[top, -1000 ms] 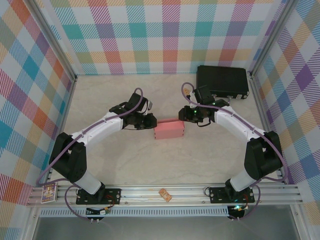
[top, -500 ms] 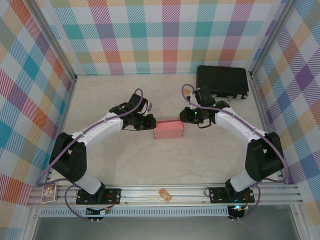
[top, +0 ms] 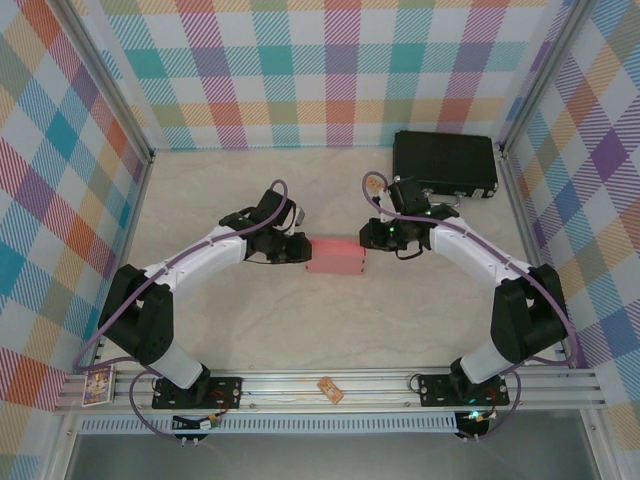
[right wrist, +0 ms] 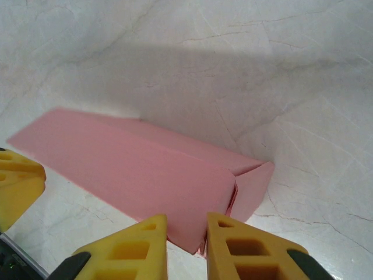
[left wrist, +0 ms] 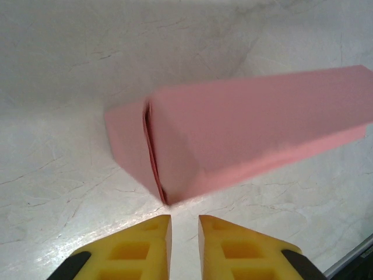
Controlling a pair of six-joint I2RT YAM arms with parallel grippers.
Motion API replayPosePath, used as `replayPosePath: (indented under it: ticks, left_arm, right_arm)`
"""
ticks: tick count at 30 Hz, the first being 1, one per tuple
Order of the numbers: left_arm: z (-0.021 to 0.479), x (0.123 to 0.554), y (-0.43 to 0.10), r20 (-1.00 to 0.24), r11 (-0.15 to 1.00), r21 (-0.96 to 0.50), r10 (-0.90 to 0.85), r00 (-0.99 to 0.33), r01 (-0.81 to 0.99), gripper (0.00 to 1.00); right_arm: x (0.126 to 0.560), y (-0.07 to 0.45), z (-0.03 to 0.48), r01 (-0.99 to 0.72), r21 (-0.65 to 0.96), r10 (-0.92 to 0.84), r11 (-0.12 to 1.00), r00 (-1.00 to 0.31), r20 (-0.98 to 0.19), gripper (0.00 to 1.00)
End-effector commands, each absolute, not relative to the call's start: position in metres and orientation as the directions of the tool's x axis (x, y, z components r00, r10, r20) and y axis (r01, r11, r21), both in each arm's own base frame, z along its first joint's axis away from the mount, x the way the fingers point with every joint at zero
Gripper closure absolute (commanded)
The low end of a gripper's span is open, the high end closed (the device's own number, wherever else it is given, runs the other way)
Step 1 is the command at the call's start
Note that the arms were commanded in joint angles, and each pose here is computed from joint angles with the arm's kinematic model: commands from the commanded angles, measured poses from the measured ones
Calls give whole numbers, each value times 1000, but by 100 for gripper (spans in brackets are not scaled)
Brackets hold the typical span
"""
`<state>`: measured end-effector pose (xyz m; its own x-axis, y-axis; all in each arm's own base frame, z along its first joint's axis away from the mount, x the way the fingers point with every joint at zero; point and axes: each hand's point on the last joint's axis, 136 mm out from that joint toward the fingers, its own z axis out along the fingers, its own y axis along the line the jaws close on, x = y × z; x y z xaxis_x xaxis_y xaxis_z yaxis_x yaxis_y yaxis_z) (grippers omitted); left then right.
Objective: Fold the paper box
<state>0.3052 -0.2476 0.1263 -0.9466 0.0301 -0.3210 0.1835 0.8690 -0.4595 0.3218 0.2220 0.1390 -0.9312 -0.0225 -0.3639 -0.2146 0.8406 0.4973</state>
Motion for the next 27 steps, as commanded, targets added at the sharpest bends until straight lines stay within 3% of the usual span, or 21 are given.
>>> replayPosePath:
  ticks: [1, 12, 19, 27]
  left_arm:
    - [127, 291, -243, -297, 863, -464, 61, -953, 200, 78]
    - [149, 292, -249, -355, 830, -501, 60, -933, 244, 72]
    - [178, 306, -245, -442, 815, -531, -33, -897, 232, 56]
    - [168, 334, -240, -412, 847, -514, -103, -905, 138, 51]
  right_arm:
    - [304, 212, 120, -184, 466, -47, 865, -956, -290, 79]
    - [304, 213, 118, -181, 469, -47, 865, -958, -283, 79]
    - [303, 213, 118, -184, 472, -50, 862, -958, -281, 78]
    - [304, 215, 121, -189, 478, -52, 858, -957, -285, 78]
